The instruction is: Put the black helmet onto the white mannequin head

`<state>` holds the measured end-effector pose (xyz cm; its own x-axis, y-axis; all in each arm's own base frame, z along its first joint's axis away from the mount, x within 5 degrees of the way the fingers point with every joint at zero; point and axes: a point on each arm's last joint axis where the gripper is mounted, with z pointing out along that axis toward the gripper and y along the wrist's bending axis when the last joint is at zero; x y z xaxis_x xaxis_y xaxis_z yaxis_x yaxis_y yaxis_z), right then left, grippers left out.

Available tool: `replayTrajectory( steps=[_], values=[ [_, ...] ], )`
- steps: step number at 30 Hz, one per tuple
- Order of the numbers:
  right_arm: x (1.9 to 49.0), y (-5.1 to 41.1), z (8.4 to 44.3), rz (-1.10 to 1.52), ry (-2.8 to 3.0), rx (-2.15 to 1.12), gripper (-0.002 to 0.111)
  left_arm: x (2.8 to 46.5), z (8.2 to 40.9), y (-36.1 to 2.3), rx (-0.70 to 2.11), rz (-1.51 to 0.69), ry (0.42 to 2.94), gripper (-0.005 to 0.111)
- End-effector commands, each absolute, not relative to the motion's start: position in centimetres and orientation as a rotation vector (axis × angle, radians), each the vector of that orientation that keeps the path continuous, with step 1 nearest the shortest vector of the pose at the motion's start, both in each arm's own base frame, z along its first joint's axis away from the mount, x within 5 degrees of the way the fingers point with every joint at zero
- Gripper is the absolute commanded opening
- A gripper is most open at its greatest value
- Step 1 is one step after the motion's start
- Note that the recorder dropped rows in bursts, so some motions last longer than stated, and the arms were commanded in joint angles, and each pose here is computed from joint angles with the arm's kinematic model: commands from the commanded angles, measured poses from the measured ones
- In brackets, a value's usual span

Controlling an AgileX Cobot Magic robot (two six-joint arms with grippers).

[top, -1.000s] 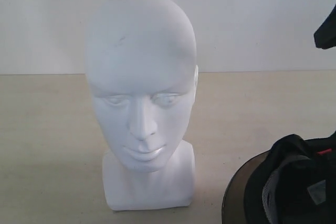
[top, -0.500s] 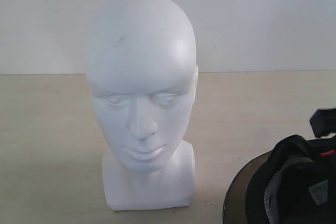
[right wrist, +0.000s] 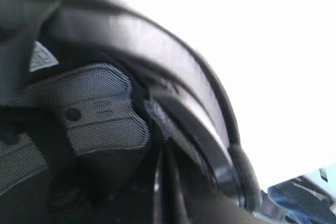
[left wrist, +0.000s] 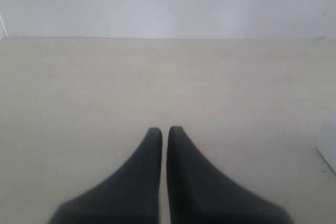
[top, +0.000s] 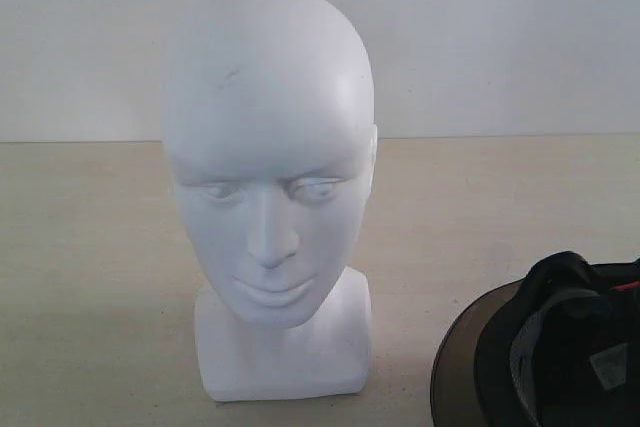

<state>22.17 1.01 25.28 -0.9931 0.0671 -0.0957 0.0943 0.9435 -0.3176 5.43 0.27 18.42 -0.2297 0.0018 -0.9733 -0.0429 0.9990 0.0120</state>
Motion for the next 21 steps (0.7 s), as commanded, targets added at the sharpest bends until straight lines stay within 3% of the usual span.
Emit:
replayTrajectory(
  steps=[1, 8, 21],
  values=[
    [23.1, -0.6, 24.5, -0.532, 3.004, 0.134, 0.000, 5.4, 18.5, 0.2, -0.035, 0.032, 1.796, 0.004],
    [26.4, -0.3, 21.2, -0.418, 2.973, 0.080, 0.000, 5.4, 18.5, 0.2, -0.035, 0.032, 1.796, 0.004],
    [31.0, 2.3, 23.9, -0.055, 2.907, -0.012, 0.000, 5.4, 18.5, 0.2, -0.035, 0.032, 1.796, 0.004]
  ],
)
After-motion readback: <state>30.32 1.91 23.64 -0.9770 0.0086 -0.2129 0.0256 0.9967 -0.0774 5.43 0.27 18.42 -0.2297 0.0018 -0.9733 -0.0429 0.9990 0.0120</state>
